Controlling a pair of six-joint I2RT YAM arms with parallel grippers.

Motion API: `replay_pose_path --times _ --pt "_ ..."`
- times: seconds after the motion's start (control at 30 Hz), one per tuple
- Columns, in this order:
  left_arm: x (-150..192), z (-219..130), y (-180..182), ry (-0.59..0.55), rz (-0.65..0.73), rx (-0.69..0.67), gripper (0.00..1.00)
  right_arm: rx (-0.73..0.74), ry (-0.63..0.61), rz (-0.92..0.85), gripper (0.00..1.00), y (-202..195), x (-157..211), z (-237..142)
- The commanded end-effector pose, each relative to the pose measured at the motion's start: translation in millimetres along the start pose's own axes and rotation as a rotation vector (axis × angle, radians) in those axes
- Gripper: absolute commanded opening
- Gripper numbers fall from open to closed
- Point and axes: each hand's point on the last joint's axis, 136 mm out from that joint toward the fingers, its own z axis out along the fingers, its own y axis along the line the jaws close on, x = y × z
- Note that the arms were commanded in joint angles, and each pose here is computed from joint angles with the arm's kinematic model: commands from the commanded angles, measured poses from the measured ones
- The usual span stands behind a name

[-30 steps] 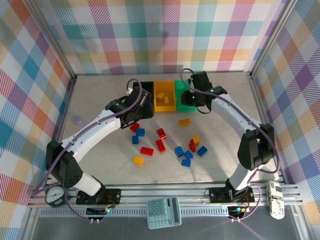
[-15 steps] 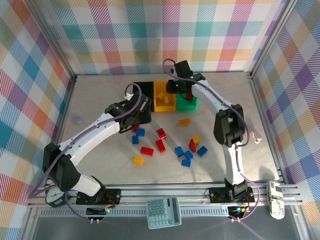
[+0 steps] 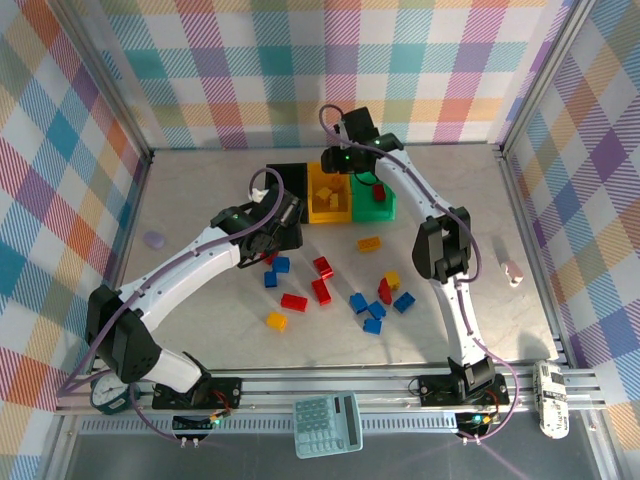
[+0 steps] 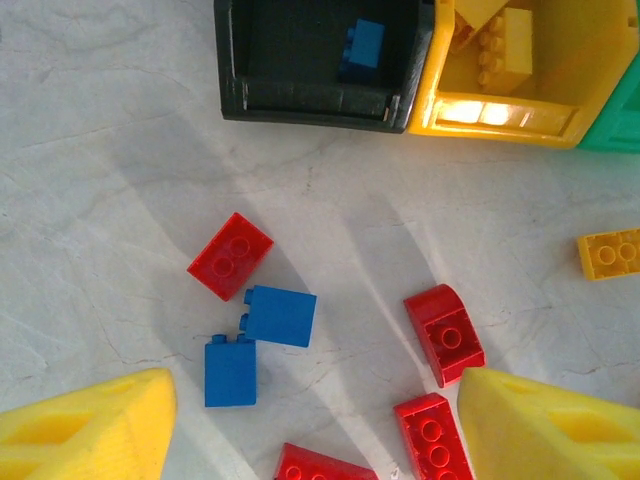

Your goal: Sort the legos into containers by color

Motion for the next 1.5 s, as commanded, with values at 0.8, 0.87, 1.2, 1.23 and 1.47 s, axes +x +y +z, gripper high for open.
replay_pose_path --times 0.8,0.87,1.2,1.23,1.47 --pt "60 112 19 0.289 0.026 -0.209 0.70 0.037 0.117 0.126 0.63 -35 214 -175" --pt "65 118 19 0.299 0.029 -0.193 0.70 0.021 0.107 0.143 0.63 -33 216 -177" --pt "68 131 28 0.341 0.076 -0.227 0.68 0.012 0.107 0.149 0.63 -31 214 -179" --pt "70 132 30 0.347 0.078 -0.232 0.68 0.011 0.110 0.148 0.63 -30 214 -179" --pt "73 139 26 0.364 0.075 -0.202 0.66 0.020 0.107 0.152 0.63 -32 215 -181"
